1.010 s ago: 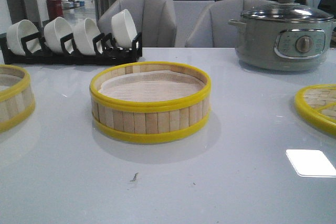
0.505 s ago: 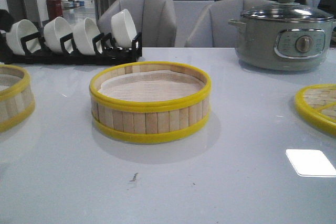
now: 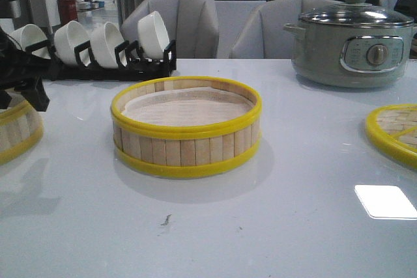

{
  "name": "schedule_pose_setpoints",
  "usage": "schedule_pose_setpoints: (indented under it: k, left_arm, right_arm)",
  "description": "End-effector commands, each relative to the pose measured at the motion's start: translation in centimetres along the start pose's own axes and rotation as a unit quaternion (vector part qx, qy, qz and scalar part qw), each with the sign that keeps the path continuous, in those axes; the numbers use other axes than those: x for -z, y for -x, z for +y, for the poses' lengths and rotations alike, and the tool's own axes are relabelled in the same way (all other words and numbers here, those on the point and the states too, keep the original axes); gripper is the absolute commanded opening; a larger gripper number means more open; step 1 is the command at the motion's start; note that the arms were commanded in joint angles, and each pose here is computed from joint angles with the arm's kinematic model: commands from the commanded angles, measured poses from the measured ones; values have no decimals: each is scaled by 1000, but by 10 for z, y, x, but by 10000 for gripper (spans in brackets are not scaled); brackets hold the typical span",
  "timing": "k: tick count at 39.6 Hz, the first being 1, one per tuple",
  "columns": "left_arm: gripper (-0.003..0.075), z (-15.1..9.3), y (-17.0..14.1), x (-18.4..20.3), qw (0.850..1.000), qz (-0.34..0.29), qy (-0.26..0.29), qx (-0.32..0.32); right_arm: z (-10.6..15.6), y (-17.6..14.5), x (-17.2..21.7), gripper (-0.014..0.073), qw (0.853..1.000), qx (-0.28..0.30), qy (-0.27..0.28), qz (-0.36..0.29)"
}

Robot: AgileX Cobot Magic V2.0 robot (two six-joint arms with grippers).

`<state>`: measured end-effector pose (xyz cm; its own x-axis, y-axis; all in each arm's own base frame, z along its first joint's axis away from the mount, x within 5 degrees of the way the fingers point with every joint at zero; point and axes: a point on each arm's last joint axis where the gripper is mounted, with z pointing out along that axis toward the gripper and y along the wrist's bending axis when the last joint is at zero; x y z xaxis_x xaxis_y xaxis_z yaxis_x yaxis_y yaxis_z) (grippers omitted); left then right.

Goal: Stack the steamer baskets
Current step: 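Reach the left gripper to the rim of the steamer basket nearest it and grasp, then lift the basket with the left gripper and carry it over the centre basket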

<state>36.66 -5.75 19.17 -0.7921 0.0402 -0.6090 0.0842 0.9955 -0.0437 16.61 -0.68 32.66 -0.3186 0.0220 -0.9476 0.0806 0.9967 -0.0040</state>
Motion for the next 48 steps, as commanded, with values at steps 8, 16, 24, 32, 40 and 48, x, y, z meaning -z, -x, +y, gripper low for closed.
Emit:
schedule_pose_setpoints:
  k: [8,16,24,32,40,48]
  left_arm:
    - [431,-4,13,0,999,-35,-8,6]
    - [398,-4,12,-1,999,-31,-8,7]
    - [107,-4,10,-1,1000,-21,-6,7]
    - [88,-5,17,4,1000,-26,-7,8]
    - [88,-8,53,36,997,-68,-14,16]
    - [88,-23,97,79,993,-113,-36,20]
  right_arm:
    - [1,19,5,405,998,12,6,-55]
    - [1,19,5,405,998,12,6,-55]
    - [1,19,5,405,998,12,7,-56]
    - [1,19,5,405,998,12,7,-57]
    - [1,19,5,405,998,12,7,-57]
    - [1,19,5,405,998,12,7,-57]
